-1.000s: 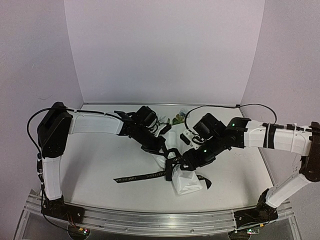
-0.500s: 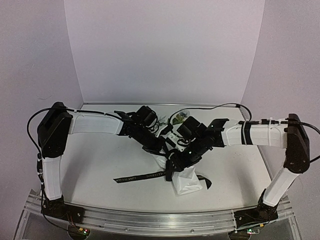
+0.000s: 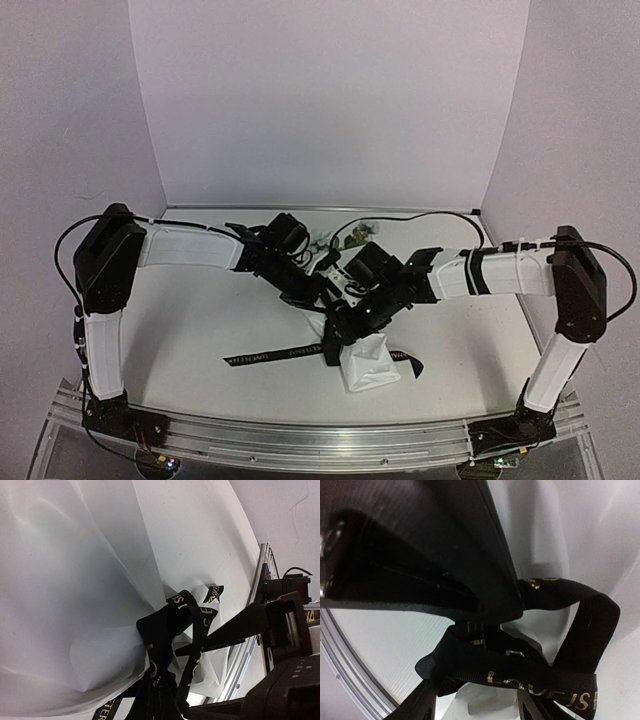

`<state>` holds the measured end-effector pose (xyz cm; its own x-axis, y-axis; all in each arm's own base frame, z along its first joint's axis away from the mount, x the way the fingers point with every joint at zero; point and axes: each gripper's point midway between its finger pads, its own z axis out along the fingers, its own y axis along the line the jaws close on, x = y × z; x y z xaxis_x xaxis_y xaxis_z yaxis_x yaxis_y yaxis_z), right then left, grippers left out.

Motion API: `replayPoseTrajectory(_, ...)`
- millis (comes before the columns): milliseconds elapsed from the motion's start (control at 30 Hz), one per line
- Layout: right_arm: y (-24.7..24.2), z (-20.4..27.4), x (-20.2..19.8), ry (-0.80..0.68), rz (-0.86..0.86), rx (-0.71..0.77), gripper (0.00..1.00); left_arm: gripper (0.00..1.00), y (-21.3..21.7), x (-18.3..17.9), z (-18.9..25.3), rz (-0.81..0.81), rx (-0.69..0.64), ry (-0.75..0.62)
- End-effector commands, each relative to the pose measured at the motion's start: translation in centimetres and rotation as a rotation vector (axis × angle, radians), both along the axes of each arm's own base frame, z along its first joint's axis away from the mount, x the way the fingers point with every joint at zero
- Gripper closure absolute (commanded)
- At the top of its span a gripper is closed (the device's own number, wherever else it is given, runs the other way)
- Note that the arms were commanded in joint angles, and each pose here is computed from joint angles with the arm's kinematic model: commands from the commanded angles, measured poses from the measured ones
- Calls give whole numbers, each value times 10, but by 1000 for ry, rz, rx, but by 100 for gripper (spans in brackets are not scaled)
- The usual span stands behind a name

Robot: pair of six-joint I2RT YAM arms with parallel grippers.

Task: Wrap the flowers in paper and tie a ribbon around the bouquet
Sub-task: Cross the half-tied ribbon over the folded bouquet.

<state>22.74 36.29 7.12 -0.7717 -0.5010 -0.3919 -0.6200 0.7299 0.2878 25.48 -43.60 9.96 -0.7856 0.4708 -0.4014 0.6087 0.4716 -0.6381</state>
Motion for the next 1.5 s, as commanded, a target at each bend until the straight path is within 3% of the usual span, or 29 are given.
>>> replayPoseTrajectory(0, 28, 5, 7, -133, 29, 157, 44, 100, -17, -11, 40, -62, -167, -16)
replayPoseTrajectory(200, 45, 13, 17, -231, 55, 266, 43, 100, -16, -15, 51, -72, -238, 48)
replayPoseTrajectory(467, 48, 15, 14, -203, 57, 298, 49, 100, -17, -20, 62, -94, -280, 56)
replayPoseTrajectory(1067, 25, 32, 13, -116, -39, 330, 95, 100, -12, -18, 75, -104, -318, 77)
replayPoseTrajectory(1467, -11, 54, 11, -4, -96, 290, 100, 100, -24, 2, 64, -43, -292, 118)
